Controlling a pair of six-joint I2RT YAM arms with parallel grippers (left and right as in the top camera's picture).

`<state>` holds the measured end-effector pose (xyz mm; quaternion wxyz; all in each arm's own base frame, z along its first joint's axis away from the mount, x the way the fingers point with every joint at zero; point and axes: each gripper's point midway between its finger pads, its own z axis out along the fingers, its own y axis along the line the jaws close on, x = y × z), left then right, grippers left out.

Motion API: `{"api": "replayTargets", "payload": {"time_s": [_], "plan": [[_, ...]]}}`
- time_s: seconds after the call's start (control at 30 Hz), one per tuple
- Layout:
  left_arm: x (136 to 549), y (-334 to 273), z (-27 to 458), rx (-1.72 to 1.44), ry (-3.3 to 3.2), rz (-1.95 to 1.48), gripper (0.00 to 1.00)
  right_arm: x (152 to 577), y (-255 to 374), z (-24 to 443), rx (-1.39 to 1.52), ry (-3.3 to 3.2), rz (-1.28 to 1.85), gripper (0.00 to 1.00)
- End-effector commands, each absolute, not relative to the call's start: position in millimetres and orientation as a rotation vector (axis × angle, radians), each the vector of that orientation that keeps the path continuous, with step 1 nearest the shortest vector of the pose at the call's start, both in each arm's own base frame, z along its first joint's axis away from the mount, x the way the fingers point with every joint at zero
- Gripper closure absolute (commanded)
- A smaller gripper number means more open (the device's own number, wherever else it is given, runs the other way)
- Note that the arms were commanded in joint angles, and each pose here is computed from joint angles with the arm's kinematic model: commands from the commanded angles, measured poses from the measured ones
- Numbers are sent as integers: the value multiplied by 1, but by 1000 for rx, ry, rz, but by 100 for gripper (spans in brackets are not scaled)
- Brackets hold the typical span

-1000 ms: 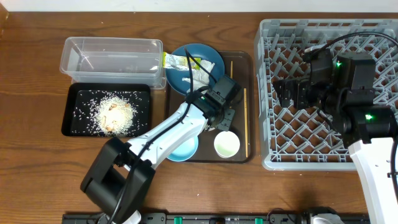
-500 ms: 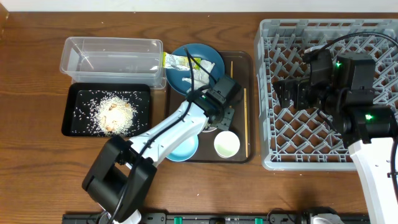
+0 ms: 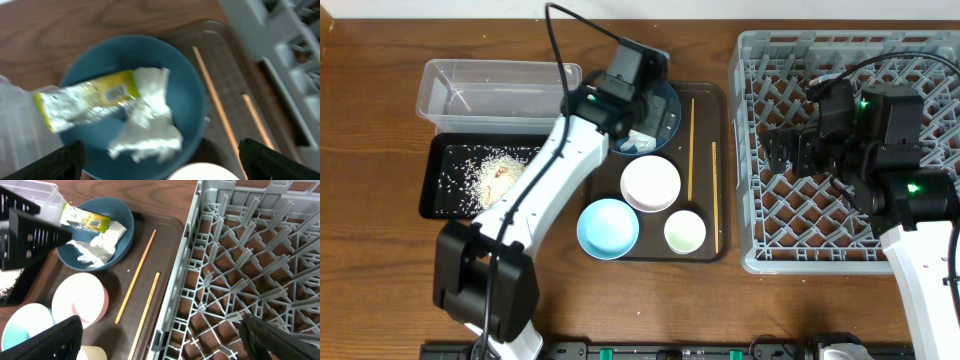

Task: Sort waste into correct bins and load items into the dishwasher rack
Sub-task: 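Reach left gripper into the blue plate and grasp the white tissue, then carry the tissue left and drop it into the clear bin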

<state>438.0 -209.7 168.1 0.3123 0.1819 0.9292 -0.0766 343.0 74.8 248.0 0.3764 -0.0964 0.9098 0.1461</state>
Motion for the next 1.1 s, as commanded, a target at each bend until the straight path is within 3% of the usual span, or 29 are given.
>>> {"api": "replayTargets", "payload": {"time_s": [0.0, 0.63, 0.73, 0.87, 1.07], "plan": [[456, -197, 139, 545, 2470, -131, 1, 345, 76, 257, -272, 2303, 363, 2], [476, -209, 24, 670, 2562, -83, 0, 346, 75, 257, -269, 2303, 353, 1], [476, -209, 15, 674, 2574, -80, 5, 346, 75, 257, -268, 2303, 353, 1], [474, -208, 7, 677, 2591, -77, 18, 346, 75, 257, -268, 2303, 353, 1], [475, -208, 7, 672, 2591, -79, 74, 346, 75, 257, -268, 2303, 353, 1]]}}
